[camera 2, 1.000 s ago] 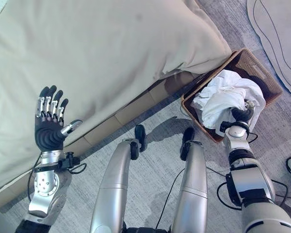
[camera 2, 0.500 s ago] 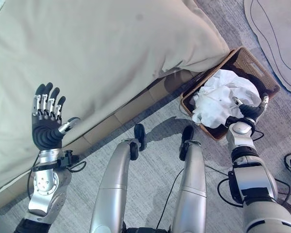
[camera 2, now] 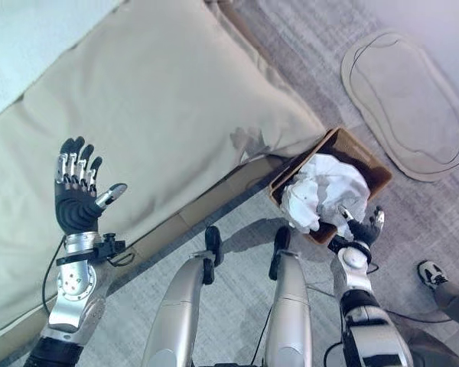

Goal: Pick up clothes into the bucket

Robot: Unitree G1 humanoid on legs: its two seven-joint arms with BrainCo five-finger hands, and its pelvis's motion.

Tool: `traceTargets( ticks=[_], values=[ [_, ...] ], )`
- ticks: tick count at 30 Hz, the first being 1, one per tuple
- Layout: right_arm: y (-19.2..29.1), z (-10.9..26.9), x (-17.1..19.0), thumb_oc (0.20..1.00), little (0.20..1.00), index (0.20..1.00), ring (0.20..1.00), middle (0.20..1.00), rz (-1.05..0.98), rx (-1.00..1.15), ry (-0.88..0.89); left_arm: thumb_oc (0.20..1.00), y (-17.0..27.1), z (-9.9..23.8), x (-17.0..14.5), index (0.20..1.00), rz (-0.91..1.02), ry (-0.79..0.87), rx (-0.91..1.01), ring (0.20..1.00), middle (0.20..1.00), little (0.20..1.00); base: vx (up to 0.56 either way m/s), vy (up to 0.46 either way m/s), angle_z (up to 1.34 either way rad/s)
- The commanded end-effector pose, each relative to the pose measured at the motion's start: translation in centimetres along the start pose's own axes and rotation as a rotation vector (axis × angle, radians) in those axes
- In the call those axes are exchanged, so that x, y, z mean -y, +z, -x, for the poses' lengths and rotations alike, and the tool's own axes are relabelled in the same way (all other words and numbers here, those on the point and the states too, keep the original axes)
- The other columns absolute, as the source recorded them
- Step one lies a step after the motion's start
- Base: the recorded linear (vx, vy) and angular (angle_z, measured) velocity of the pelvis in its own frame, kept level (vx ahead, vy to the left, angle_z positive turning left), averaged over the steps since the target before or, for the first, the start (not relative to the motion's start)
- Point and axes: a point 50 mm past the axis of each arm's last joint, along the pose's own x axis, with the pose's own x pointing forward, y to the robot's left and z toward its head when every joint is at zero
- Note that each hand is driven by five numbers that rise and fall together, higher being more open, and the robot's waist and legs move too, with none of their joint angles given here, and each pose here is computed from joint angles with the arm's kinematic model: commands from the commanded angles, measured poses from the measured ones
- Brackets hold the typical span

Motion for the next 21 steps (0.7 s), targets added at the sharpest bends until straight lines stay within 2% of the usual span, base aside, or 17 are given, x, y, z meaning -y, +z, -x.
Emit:
traceTargets(
  ticks=[1, 8, 10, 13, 21],
  values=[
    [1.3, 0.5, 1.2, 1.0, 1.0, 1.0, 1.0, 1.0, -0.063, 0.115, 0.036, 1.0, 0.5, 0.8, -1.1, 1.0, -0.017, 0.002, 0.022, 1.0, 1.0, 1.0, 0.14, -0.051, -0.09],
    [0.2, 3.1, 1.6, 1.0, 1.0, 1.0, 1.0, 1.0, -0.039, 0.121, 0.182, 1.0, -0.5, 2.2, -3.0, 1.0, -0.074, 0.014, -0.059, 1.0, 1.0, 1.0, 0.13, -0.035, -0.06],
    [-0.4, 4.3, 1.8, 1.0, 1.0, 1.0, 1.0, 1.0, -0.009, 0.105, 0.273, 1.0, -1.4, 3.2, -3.8, 1.0, -0.068, 0.012, -0.13, 1.0, 1.0, 1.0, 0.11, -0.018, -0.07],
    [-1.6, 5.8, 2.2, 1.0, 1.0, 1.0, 1.0, 1.0, 0.012, 0.065, 0.334, 1.0, -2.2, 4.1, -4.0, 1.0, -0.102, -0.019, -0.189, 1.0, 1.0, 1.0, 0.12, -0.015, -0.13],
    [-3.1, 8.7, 2.3, 1.0, 1.0, 1.0, 1.0, 1.0, 0.038, 0.0, 0.484, 1.0, -5.1, 6.6, -2.9, 1.0, -0.034, -0.07, -0.36, 1.0, 1.0, 1.0, 0.03, 0.0, 0.02]
  ],
)
